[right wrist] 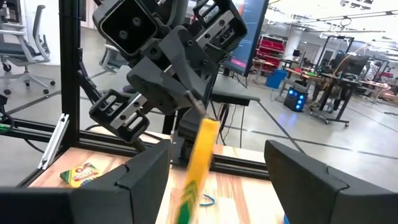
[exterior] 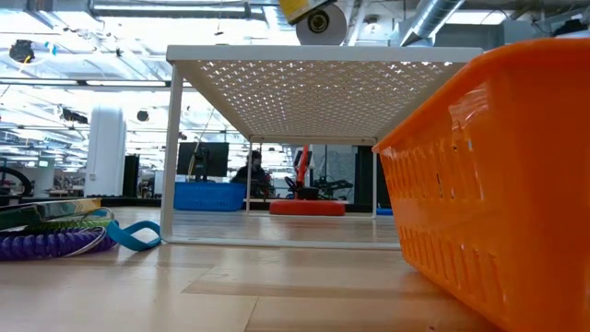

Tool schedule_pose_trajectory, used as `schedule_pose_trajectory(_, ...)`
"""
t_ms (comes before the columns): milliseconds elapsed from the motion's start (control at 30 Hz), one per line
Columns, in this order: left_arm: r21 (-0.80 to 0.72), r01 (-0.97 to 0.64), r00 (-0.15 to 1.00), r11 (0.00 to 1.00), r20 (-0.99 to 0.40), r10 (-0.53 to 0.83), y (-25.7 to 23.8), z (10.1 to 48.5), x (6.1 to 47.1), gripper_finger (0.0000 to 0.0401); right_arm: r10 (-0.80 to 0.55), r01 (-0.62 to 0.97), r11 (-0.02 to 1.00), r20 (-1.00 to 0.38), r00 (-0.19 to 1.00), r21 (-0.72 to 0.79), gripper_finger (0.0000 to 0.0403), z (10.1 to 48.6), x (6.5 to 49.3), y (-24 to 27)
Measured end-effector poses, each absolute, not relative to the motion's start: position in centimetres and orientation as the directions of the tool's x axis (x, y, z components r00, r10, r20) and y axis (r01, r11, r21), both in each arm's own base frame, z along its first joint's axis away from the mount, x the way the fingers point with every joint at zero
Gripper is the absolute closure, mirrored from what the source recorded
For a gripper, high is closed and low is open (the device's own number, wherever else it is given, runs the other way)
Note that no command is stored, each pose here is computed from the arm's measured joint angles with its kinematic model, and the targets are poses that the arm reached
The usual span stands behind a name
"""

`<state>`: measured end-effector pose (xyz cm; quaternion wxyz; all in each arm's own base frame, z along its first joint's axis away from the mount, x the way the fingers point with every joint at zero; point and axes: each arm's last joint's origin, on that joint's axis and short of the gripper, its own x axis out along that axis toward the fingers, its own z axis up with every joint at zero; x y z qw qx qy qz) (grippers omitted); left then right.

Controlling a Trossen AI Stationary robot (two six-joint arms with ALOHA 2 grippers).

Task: Pick & Place Office Desk Supplies
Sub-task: Put the yellow crayon box into the green bin

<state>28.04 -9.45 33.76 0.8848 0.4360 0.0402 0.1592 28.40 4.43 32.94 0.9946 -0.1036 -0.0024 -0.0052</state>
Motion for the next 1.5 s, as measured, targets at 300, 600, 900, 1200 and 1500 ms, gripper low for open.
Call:
schedule_pose_trajectory(300,0.795,-0.254,0.945,0.551,0.082,0.317,-9.3,32.7,29.5,0.0401,-0.026,0.021,0.98,-0.025,0.999,-0.196,0.0146,31.8,29.5,4.1)
schedule_pose_trajectory(600,0.796,-0.25,0.947,0.551,0.082,0.312,-9.3,32.4,29.9,0.0401,-0.039,0.031,0.982,-0.039,0.998,-0.189,0.0146,31.7,30.4,3.8)
schedule_pose_trajectory(900,0.795,-0.251,0.947,0.552,0.084,0.31,-9.3,32.4,29.9,0.0401,-0.044,0.022,0.978,-0.099,0.994,-0.209,0.0149,32.0,31.9,3.9)
schedule_pose_trajectory(1200,0.795,-0.242,0.952,0.556,0.084,0.295,-9.8,32.4,29.7,0.0401,-0.056,0.012,0.974,-0.19,0.98,-0.224,0.0213,31.4,32.9,3.9)
schedule_pose_trajectory(1500,0.795,-0.241,0.952,0.556,0.083,0.295,-9.8,32.4,29.7,0.0401,-0.06,0.009,0.972,-0.214,0.975,-0.236,0.0313,31.3,32.7,3.9)
